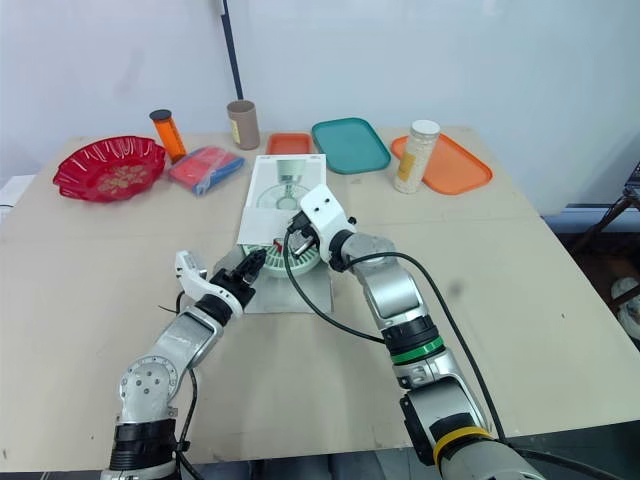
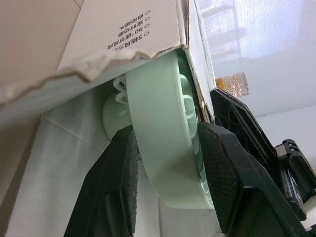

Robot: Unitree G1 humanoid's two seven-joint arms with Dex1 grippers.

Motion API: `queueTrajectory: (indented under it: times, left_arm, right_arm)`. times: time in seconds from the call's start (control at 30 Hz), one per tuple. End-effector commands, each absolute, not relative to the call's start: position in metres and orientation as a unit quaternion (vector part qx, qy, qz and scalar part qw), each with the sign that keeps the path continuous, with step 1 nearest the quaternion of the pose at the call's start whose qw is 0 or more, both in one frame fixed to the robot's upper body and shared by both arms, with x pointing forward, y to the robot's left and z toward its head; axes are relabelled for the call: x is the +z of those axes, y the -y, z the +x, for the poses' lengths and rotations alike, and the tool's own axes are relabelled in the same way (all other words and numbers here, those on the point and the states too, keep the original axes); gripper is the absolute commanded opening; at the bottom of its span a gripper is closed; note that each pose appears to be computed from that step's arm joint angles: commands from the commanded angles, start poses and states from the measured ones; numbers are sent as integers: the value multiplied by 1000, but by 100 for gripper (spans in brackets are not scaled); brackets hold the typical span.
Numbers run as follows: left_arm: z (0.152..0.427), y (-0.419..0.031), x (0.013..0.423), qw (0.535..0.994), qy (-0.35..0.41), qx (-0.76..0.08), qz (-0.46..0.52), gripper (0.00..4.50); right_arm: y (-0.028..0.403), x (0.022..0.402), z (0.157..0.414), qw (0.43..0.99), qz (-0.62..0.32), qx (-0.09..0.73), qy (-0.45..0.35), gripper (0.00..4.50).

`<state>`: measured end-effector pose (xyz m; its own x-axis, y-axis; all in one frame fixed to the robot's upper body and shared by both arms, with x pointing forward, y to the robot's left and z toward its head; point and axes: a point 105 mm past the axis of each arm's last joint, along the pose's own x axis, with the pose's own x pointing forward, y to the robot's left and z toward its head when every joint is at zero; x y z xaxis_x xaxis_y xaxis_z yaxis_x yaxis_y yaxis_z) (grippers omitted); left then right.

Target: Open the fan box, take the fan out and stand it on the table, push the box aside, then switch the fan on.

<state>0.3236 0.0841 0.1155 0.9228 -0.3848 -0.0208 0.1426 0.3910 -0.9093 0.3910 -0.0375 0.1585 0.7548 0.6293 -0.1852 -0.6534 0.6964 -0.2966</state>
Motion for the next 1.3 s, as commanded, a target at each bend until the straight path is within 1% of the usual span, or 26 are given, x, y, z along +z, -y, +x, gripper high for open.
queueTrajectory:
  times: [0.03, 0.2, 0.33, 0.83, 0.87, 1.0, 1.17, 1.3]
  left_arm:
    - [315, -86, 115, 824, -121, -155, -532, 142]
    - [296, -96, 112, 824, -132, -148, -531, 142]
    - [278, -110, 103, 830, -141, -127, -524, 142]
    - [239, -139, 102, 842, -135, -84, -516, 142]
    - [237, -140, 102, 843, -137, -83, -513, 142]
    - [216, -144, 97, 841, -151, -71, -514, 142]
    - [203, -146, 90, 832, -158, -62, -528, 142]
    - [193, -139, 86, 825, -174, -75, -532, 142]
  right_arm:
    - [38, 134, 388, 916, -175, 352, -82, 0]
    - [37, 135, 388, 916, -175, 352, -82, 0]
    - [38, 136, 389, 916, -176, 352, -82, 0]
    - [38, 138, 388, 915, -179, 353, -80, 0]
    - [38, 138, 388, 915, -179, 353, -80, 0]
    - [40, 138, 387, 914, -181, 354, -82, 0]
    - [40, 140, 386, 912, -189, 356, -75, 0]
    - [39, 140, 385, 911, -190, 359, -75, 0]
